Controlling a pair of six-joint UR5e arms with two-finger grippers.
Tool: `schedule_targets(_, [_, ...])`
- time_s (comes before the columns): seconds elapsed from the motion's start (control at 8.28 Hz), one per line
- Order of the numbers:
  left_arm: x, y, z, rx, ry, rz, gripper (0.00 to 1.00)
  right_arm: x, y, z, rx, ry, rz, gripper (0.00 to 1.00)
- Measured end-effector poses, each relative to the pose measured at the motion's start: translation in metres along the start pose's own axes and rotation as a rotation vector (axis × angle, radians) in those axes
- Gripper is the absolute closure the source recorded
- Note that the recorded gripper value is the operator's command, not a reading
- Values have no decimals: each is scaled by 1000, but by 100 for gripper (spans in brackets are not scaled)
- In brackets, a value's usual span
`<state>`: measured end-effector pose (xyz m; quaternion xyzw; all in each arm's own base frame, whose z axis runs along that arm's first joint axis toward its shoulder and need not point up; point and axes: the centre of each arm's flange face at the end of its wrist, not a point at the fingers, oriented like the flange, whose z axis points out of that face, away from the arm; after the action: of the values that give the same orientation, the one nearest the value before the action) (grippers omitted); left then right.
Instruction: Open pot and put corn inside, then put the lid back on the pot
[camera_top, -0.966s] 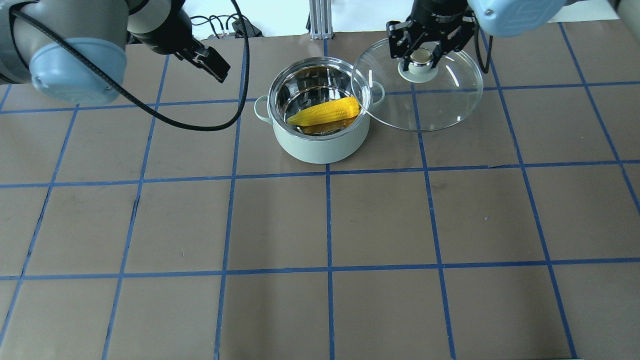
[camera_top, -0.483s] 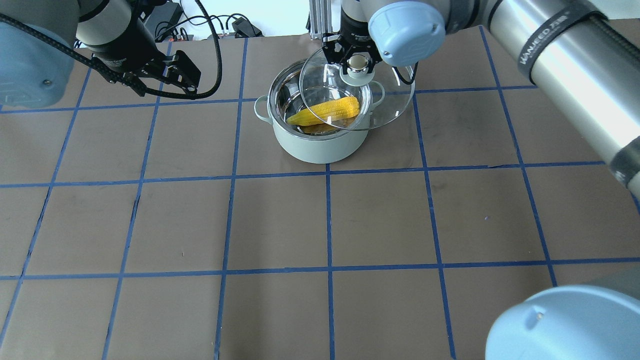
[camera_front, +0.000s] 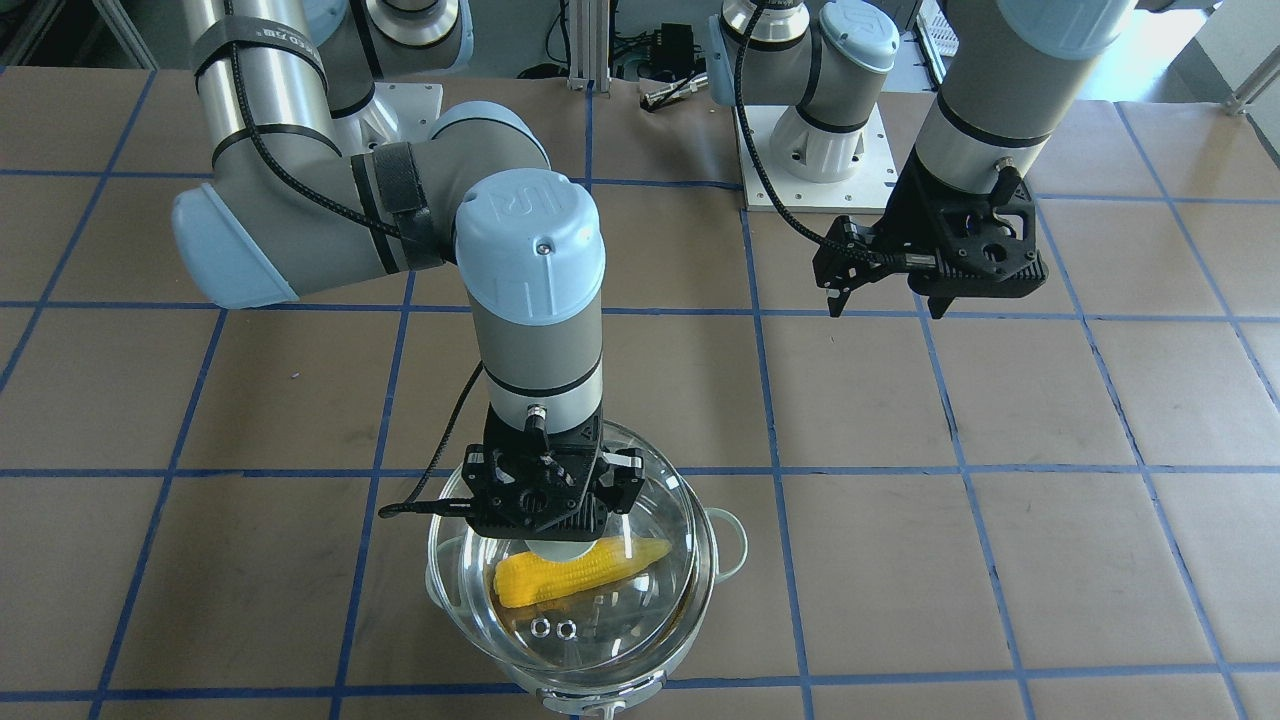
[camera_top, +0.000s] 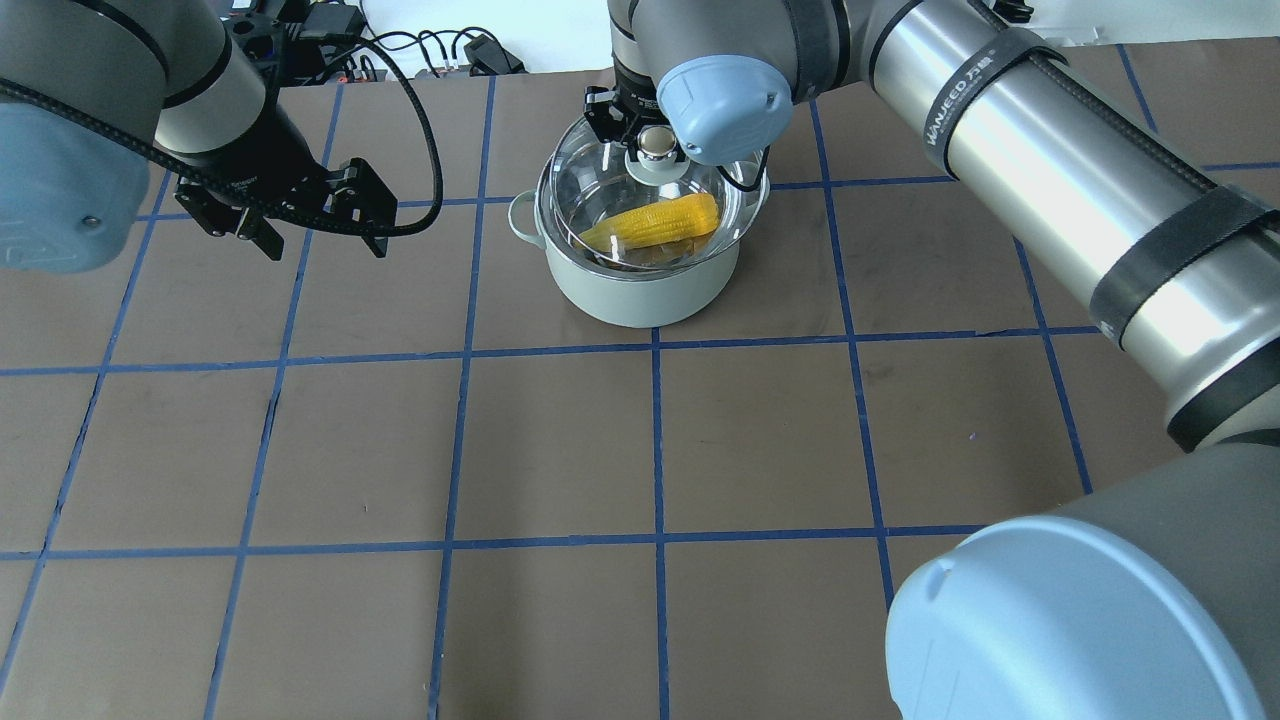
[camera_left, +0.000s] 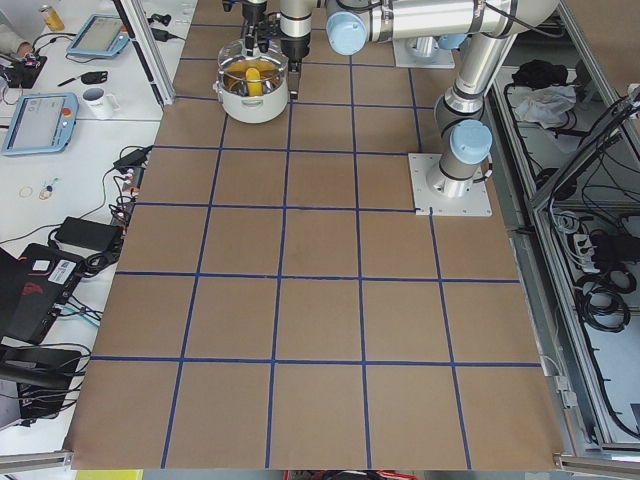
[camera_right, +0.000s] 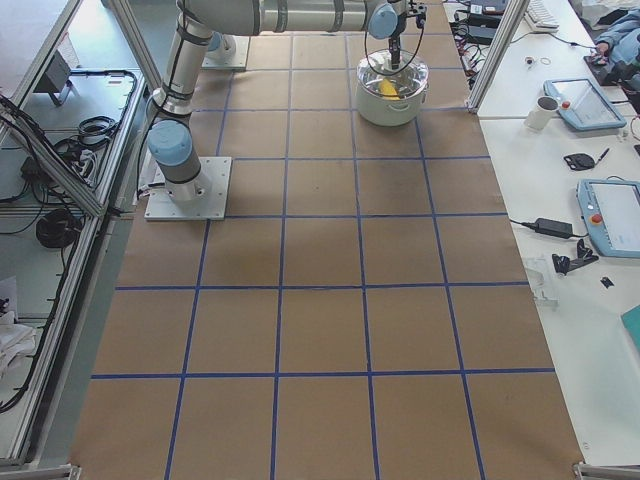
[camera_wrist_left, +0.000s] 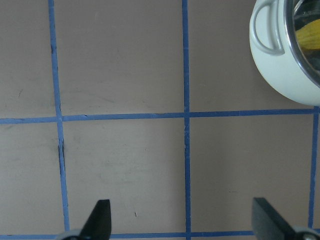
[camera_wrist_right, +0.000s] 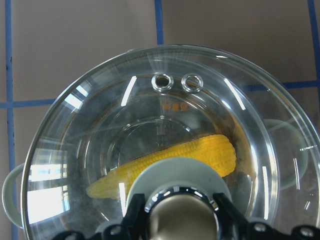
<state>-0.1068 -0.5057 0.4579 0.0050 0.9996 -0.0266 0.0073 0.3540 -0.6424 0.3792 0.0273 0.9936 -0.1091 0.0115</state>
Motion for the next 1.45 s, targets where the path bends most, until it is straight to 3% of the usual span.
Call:
schedule_targets(0.97, [4, 5, 1, -7, 7, 3, 0, -27, 13, 19, -22, -6, -2, 77])
schedule_targets(1.45, [4, 5, 1, -8, 7, 2, 0, -29, 8, 28, 11, -9, -33, 76])
